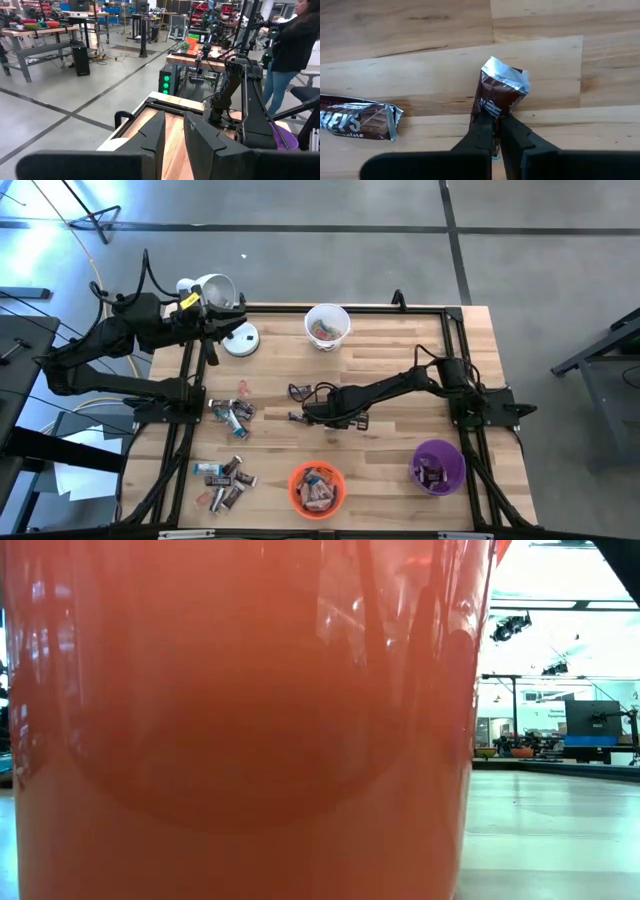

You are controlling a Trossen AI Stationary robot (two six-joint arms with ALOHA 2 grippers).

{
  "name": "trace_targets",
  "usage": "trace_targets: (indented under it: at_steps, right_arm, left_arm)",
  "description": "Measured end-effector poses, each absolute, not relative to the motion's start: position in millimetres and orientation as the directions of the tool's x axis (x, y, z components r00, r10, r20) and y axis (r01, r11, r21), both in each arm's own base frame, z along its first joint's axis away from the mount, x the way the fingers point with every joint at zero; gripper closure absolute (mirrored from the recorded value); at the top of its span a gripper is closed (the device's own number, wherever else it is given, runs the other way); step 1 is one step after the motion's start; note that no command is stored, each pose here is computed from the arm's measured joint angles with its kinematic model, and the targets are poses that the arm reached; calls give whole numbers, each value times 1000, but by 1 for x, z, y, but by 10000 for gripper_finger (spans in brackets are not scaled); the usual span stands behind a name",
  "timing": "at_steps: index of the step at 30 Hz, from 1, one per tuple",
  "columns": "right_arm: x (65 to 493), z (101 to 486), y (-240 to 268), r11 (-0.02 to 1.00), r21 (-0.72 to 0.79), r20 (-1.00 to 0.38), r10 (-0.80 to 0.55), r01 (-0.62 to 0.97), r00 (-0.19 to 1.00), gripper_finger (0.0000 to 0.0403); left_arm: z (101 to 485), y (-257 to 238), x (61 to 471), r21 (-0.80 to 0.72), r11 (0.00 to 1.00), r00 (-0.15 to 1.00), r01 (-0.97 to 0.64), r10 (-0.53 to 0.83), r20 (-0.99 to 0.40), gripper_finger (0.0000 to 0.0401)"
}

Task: Organize candy in baskets
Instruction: Put the dark brown chocolate bar into the dark purple bucket

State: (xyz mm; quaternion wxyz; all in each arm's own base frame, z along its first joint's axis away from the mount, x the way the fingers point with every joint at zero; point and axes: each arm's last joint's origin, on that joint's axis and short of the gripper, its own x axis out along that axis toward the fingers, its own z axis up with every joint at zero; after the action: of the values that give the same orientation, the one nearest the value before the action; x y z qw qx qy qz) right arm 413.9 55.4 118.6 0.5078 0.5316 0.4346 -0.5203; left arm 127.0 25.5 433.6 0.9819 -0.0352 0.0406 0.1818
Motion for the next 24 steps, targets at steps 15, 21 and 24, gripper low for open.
trace_targets:
  at_steps: [15, 21, 24]
  right_arm:
    - [405, 146, 58, -90, 126, -987, -112, 988, 115, 402]
    - [404, 156, 63, -79, 154, -985, -94, 985, 147, 401]
    - [403, 160, 65, -74, 168, -983, -86, 983, 162, 401]
  left_arm:
    - [434, 26, 127, -54, 931, 931, -360, 354, -92, 346]
    - [434, 25, 127, -54, 932, 931, -360, 354, -92, 346]
    - [434, 26, 127, -54, 931, 931, -360, 354, -92, 346]
